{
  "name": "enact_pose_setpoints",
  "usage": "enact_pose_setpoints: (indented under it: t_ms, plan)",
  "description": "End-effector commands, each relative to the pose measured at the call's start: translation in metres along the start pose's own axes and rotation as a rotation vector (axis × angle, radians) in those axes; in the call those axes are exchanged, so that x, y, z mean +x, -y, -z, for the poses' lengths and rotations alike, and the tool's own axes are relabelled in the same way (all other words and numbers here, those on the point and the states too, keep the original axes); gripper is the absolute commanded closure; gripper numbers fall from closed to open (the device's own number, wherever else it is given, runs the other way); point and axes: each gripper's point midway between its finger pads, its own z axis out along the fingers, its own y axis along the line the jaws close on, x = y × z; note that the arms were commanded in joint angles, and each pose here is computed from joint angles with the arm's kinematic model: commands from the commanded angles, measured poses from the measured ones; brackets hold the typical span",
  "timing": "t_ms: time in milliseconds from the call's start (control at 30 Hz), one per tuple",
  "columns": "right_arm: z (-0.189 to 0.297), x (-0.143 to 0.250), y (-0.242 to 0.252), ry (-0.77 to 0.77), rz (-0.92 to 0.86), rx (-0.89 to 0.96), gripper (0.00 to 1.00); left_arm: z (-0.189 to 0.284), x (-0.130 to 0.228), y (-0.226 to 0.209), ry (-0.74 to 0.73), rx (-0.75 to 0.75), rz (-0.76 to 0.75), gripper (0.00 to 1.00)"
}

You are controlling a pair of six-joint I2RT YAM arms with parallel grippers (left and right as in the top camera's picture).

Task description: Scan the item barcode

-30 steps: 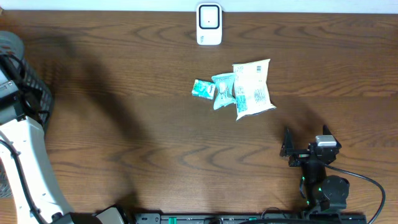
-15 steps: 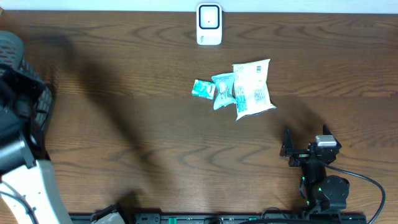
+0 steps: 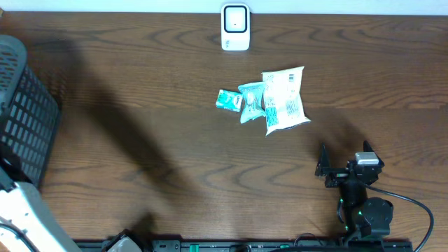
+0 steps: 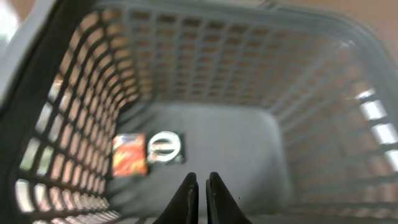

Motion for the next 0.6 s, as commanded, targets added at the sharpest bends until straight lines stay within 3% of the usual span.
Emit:
enact_pose_setpoints:
  t_ms: [0,233,567]
  plan:
    - [0.0,0.0,-0.002,0.0,-0.017,-0.01,0.01,-0.016,0.015,-0.008,-0.095,-0.016,0.028,0.92]
    - [0.0,0.0,-0.002,0.0,-0.017,-0.01,0.01,-0.028,0.059,0.008,-0.329,0.084,0.029,0.93]
    - [0.0,0.0,-0.002,0.0,-0.017,-0.01,0.01,-0.014,0.082,0.032,-0.463,0.247,-0.013,0.93]
